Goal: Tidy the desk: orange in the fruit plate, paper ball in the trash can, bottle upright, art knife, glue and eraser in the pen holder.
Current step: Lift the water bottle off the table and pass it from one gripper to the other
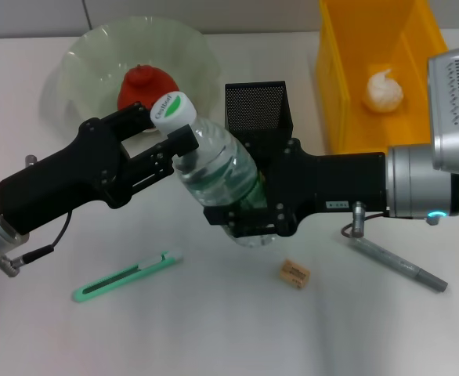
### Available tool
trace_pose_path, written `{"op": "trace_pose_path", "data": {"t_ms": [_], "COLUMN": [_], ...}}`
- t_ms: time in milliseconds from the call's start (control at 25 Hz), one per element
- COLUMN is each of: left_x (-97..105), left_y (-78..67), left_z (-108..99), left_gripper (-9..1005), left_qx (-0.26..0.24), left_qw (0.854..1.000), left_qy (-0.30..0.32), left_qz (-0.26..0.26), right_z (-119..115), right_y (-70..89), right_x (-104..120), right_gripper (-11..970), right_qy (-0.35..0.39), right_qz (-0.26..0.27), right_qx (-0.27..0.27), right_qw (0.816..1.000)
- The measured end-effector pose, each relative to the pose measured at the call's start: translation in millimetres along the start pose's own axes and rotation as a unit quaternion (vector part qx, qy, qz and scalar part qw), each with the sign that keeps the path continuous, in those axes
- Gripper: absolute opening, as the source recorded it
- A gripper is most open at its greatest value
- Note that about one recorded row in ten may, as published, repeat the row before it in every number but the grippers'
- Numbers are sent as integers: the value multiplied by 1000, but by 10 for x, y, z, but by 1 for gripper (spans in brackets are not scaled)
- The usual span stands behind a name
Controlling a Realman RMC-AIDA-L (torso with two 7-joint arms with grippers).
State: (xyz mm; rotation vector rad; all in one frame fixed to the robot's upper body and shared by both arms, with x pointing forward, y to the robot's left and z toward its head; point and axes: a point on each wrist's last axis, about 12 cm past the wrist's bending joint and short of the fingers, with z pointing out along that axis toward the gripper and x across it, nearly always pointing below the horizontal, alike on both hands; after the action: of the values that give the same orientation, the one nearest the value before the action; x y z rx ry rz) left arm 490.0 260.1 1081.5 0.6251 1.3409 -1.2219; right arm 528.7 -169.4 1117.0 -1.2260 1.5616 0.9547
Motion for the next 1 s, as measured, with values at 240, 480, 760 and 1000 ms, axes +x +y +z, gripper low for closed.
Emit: {"op": "trace_pose_path", "data": {"t_ms": [240, 480, 760, 1000], "left_x": [-1, 19, 36, 34], "left_y": [-10, -21, -25, -26], "left_z": [2, -11, -24, -1], "left_gripper": [586, 585, 581, 578], "left_qx": [3, 0, -5, 1], "left_qw": [1000, 1000, 1000, 1000], "left_qy": [-2, -9, -15, -11], "left_qz": [0, -9, -10, -8], "right_z": [76, 199, 230, 229], "right_y": [11, -5, -15, -24], "right_x": [-15, 0, 2, 23], "right_gripper": [715, 715, 714, 714], "right_qy": [-25, -18, -15, -14], "right_qz": [-7, -2, -1, 5], "right_qx": [-6, -8, -8, -8], "right_qw": [1000, 1000, 1000, 1000]}}
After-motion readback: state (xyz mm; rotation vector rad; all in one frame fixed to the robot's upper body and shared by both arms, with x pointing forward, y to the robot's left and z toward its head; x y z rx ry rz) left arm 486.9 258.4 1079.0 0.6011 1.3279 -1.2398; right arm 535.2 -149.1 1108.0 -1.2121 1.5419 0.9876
